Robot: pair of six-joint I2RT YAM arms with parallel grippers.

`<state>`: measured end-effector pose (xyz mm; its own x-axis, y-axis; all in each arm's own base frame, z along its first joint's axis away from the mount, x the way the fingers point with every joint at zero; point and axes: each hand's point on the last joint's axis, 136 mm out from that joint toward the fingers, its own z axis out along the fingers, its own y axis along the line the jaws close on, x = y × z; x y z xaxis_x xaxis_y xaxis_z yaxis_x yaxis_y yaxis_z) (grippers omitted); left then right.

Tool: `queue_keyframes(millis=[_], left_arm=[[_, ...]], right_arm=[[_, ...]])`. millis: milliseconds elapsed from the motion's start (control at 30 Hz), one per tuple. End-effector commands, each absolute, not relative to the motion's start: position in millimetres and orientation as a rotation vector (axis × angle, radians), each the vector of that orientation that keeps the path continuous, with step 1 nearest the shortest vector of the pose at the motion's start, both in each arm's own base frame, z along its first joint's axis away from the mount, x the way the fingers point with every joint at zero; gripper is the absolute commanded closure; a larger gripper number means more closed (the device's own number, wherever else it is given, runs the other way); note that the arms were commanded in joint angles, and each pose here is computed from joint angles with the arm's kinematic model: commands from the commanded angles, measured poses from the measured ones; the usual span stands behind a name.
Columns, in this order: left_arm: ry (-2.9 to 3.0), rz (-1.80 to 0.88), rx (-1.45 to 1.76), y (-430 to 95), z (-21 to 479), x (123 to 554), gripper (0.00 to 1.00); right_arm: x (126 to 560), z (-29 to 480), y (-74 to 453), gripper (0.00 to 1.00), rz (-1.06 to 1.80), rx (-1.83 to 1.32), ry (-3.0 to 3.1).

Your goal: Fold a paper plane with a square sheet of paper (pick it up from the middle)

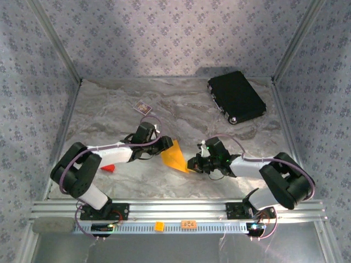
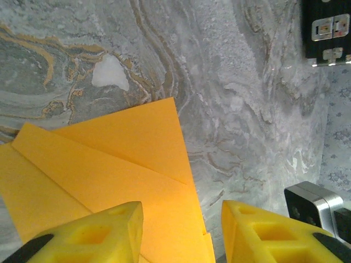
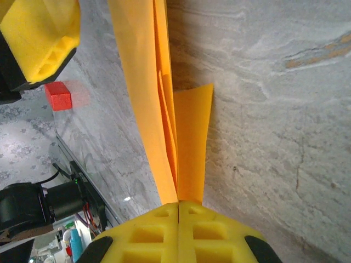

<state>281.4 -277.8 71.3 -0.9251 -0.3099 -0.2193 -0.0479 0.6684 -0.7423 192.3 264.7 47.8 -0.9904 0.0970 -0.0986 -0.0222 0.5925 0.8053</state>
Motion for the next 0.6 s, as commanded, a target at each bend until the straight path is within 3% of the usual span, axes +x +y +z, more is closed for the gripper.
queue_keyframes(millis=[0, 567], left_arm=[[2.53, -1.065, -0.267, -265.5, 80.7, 280.2, 0.57], [2.447, -0.927, -0.298, -232.4, 100.7, 275.6, 0.54]], right_arm=[[192.4, 51.8, 255.5, 0.98, 1.275, 0.02, 2.686], [216.4, 105.3, 206.2, 0.98, 0.73, -0.19, 2.566]])
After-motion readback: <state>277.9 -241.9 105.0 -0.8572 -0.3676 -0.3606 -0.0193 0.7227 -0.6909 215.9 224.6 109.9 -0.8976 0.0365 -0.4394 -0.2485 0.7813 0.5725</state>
